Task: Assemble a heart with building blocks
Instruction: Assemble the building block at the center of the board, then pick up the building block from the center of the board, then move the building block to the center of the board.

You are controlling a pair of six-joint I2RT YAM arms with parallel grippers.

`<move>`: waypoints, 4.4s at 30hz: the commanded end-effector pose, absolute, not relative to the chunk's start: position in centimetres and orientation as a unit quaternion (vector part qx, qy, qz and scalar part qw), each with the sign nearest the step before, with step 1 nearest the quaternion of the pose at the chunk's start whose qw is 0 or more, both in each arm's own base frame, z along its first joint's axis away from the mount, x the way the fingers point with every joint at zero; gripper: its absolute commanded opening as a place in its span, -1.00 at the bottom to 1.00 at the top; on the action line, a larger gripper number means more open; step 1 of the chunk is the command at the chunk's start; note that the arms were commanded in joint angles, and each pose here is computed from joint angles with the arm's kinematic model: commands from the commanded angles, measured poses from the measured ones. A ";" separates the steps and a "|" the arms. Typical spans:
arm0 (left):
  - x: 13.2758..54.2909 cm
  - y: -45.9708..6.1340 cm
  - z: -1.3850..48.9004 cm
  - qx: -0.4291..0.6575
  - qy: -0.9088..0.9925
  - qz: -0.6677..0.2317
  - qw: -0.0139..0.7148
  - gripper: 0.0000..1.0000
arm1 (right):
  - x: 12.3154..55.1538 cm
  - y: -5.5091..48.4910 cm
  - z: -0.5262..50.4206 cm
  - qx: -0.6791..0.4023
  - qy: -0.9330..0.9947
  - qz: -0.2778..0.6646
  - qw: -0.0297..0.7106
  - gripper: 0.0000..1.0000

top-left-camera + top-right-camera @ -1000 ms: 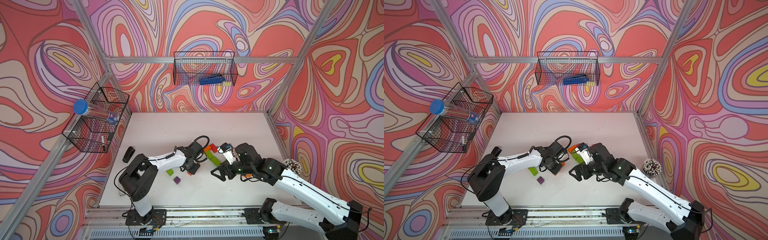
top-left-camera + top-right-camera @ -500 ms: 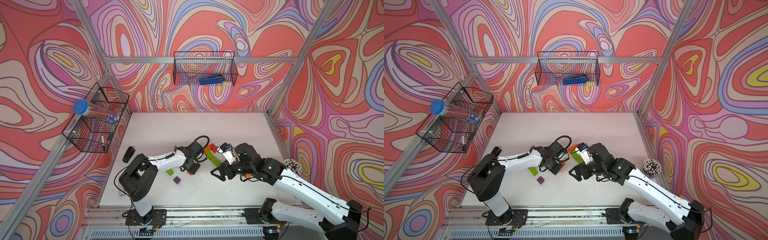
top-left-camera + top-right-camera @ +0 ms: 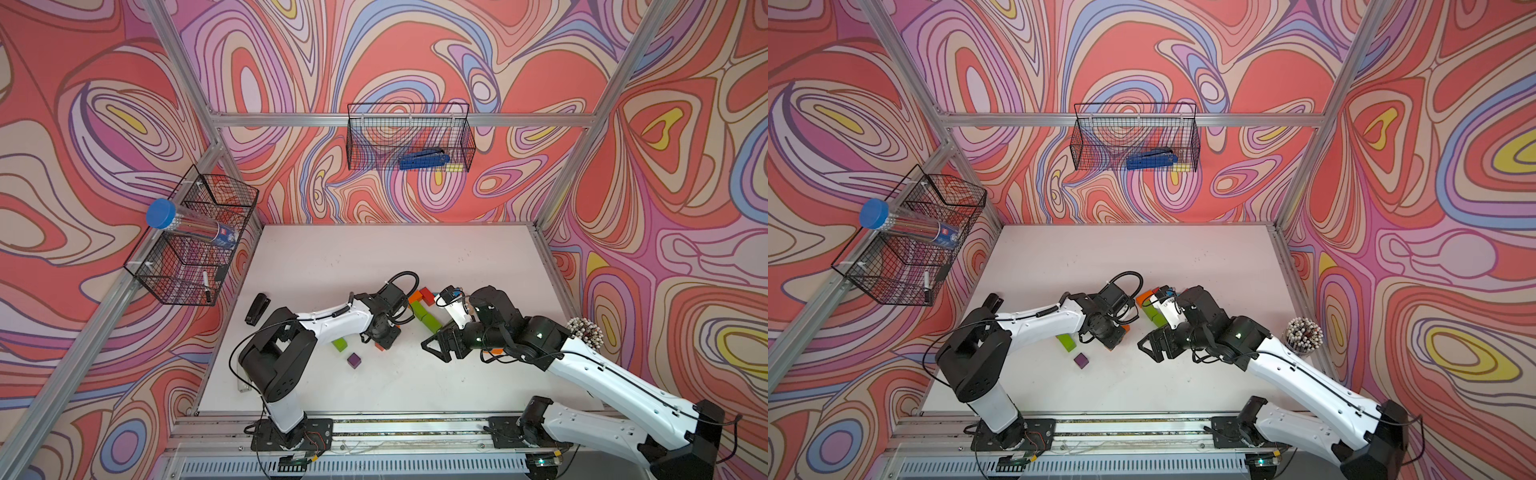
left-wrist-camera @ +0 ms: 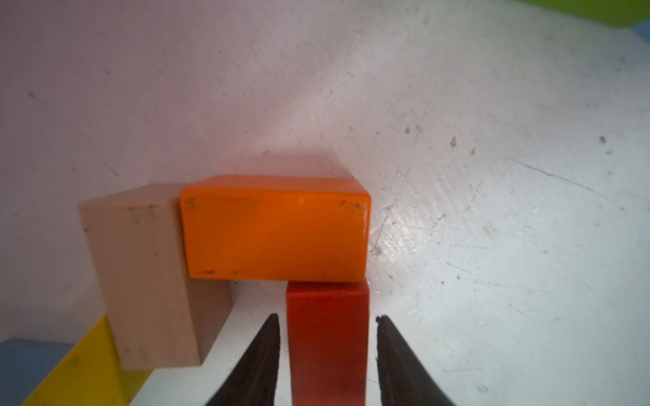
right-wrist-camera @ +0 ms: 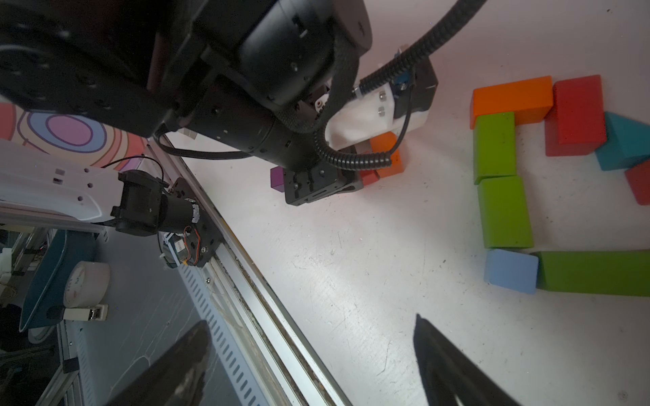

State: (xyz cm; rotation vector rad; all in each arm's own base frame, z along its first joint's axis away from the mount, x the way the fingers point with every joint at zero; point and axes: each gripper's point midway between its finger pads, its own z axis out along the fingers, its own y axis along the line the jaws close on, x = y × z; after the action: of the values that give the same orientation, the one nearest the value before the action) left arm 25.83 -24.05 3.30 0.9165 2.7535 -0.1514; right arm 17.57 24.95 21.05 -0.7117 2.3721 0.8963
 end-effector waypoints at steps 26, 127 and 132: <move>28.2 -27.1 23.0 0.294 0.885 -0.247 0.265 0.99 | 22.1 12.1 15.3 0.120 0.954 0.042 0.273 0.83; 35.8 -19.9 25.3 0.173 0.898 -0.256 0.314 1.00 | 25.2 21.4 16.1 -0.052 0.920 0.218 0.321 -0.56; 37.5 -17.3 25.1 0.128 0.905 -0.258 0.314 1.00 | 25.5 29.5 16.2 -0.129 0.904 0.238 0.330 -0.58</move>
State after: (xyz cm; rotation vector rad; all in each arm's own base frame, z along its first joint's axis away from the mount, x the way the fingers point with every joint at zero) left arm 36.36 -18.34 24.38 0.4046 2.3922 -0.6573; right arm 24.27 25.47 14.23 -0.2845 2.4834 0.5601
